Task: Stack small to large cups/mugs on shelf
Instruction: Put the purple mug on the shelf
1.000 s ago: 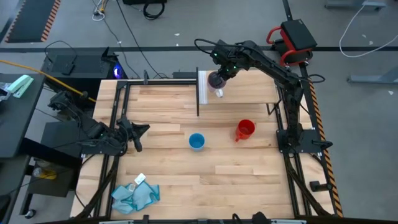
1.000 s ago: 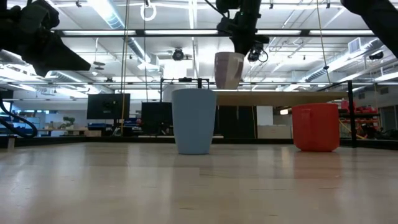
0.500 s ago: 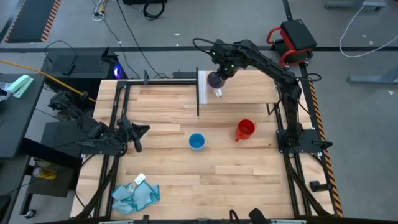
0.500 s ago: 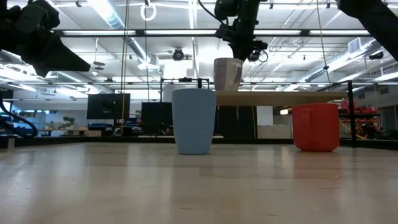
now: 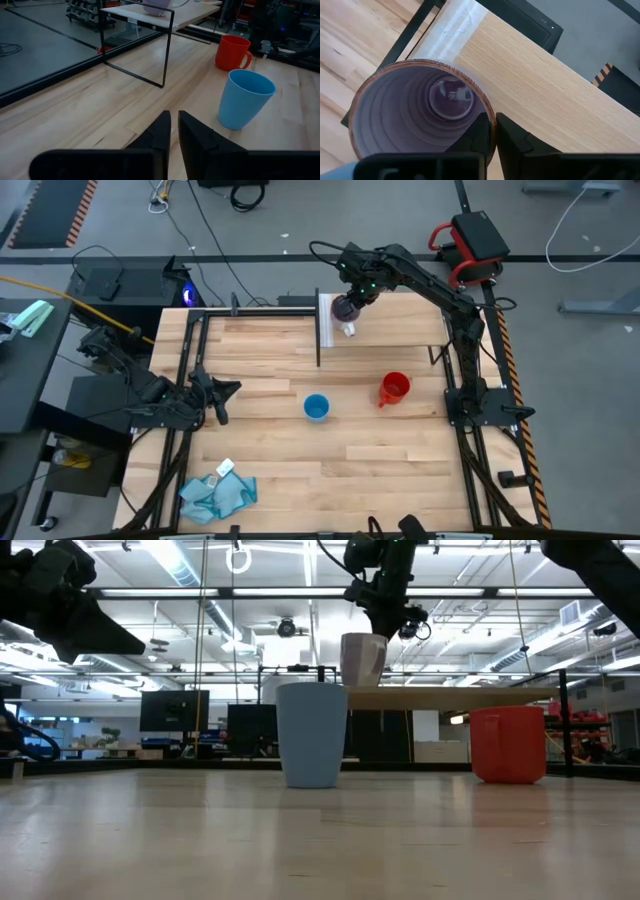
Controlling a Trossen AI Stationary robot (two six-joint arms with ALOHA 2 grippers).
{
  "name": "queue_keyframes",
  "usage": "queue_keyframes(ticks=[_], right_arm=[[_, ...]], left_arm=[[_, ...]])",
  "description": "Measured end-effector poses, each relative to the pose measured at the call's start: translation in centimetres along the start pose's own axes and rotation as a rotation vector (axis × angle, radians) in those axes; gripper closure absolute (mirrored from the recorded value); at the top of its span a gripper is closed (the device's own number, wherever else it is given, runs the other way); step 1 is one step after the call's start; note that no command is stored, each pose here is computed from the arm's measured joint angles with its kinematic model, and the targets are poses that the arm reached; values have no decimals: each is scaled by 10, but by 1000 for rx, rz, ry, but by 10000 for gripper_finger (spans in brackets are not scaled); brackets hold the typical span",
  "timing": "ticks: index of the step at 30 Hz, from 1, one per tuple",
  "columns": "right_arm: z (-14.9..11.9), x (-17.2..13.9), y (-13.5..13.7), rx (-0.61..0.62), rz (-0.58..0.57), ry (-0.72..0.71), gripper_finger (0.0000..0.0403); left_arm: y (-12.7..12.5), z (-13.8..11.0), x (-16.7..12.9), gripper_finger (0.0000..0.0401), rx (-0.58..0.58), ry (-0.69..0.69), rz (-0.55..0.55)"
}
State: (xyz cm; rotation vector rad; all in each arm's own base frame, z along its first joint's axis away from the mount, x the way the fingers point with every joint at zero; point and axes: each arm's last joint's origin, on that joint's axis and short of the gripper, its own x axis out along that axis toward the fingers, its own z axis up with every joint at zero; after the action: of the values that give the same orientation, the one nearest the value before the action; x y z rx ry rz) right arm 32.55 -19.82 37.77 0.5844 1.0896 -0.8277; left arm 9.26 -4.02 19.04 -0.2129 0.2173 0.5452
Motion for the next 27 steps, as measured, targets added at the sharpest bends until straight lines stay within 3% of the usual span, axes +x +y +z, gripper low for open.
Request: queue_keyframes(ticks=[27], right_arm=[[0,0,-1,51,14,7,357]], left_arm=[[0,0,0,351,-10,0,0]])
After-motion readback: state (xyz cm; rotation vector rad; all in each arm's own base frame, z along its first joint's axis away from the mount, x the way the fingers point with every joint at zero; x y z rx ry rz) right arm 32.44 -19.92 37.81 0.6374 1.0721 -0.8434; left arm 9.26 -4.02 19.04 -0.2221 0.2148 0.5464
